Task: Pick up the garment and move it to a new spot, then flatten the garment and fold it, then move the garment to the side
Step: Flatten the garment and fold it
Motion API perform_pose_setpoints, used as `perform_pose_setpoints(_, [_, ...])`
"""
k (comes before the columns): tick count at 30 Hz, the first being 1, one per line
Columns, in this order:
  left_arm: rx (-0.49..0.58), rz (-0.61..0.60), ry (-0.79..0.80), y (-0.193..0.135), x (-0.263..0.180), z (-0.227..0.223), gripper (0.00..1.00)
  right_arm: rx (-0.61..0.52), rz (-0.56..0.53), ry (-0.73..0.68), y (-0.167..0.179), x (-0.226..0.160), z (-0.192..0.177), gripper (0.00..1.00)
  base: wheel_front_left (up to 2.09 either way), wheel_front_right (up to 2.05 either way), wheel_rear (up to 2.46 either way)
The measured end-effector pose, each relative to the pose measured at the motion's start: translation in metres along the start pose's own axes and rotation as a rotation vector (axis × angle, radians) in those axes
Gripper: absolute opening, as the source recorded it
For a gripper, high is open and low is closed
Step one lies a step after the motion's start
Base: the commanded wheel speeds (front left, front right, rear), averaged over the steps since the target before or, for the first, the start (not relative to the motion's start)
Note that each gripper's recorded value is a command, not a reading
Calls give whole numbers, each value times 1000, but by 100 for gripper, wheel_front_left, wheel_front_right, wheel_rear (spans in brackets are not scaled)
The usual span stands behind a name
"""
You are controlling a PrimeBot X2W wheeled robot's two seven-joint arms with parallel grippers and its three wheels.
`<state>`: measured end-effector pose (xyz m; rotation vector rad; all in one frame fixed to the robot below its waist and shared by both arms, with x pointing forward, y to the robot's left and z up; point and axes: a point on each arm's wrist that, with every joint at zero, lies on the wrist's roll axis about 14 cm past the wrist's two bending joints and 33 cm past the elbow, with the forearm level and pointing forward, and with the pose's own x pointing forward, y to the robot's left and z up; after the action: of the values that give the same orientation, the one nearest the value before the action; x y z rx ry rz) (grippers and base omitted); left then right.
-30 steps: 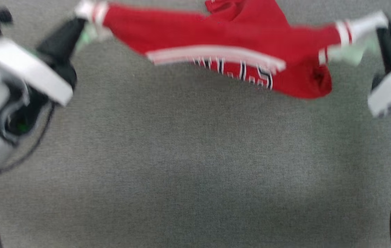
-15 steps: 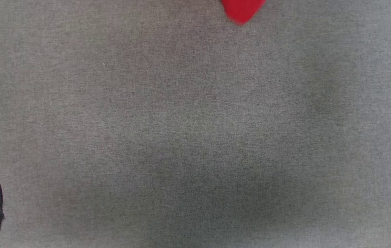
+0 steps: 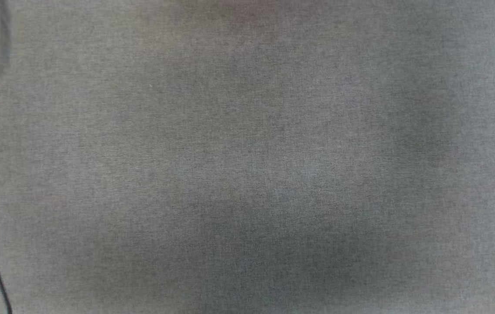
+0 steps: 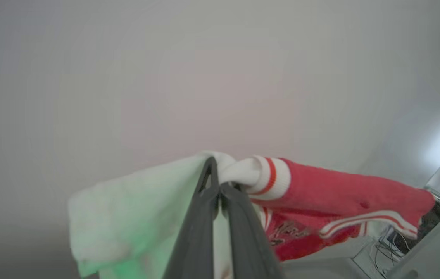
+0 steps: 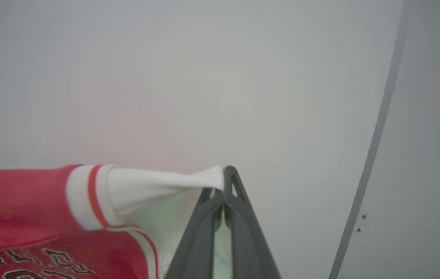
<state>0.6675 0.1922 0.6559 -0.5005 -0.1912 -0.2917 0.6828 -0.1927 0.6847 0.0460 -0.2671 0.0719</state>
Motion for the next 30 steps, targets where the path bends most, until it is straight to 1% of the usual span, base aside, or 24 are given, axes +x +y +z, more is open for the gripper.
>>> perform_pose_setpoints(3, [-48, 27, 138, 13, -38, -54, 0, 9, 3, 70, -8, -22, -35, 0, 0, 0, 0])
perform_pose_setpoints(5, [-108, 33, 207, 14, -65, -80, 0, 22, 6, 140, -13, -43, -60, 0, 0, 0, 0])
perform_pose_setpoints(6, [-117, 32, 249, 14, -81, -93, 0, 22, 12, 184, -14, -56, -74, 0, 0, 0, 0])
perform_pose_setpoints(8, [-161, 50, 307, 16, -113, -112, 0, 34, 22, 268, -17, -84, -99, 0, 0, 0, 0])
perform_pose_setpoints(10, [-173, 57, 382, 15, -147, -132, 0, 44, 33, 369, -19, -117, -123, 0, 0, 0, 0])
perform_pose_setpoints(13, [-204, 65, 467, 8, -193, -153, 0, 64, 55, 506, -18, -168, -147, 0, 0, 0, 0])
perform_pose_setpoints(15, [-201, 71, 529, 6, -224, -165, 0, 76, 63, 574, -17, -200, -155, 0, 0, 0, 0])
perform_pose_setpoints(17, [-197, 84, 582, 6, -252, -173, 0, 59, 70, 656, -20, -231, -161, 0, 0, 0, 0])
perform_pose_setpoints(18, [-204, 74, 621, -1, -274, -179, 0, 79, 76, 729, -16, -259, -165, 0, 0, 0, 0])
perform_pose_setpoints(20, [-190, 76, 641, -1, -290, -178, 0, 86, 91, 809, -12, -286, -168, 0, 0, 0, 0])
perform_pose_setpoints(26, [-192, 89, 677, -5, -330, -174, 0, 128, 123, 960, 4, -343, -159, 0, 0, 0, 0])
perform_pose_setpoints(27, [-188, 111, 717, -1, -350, -176, 0, 144, 124, 1007, 8, -360, -158, 0, 0, 0, 0])
perform_pose_setpoints(30, [-196, 151, 790, 2, -385, -180, 0, 168, 130, 1082, 13, -385, -157, 0, 0, 0, 0])
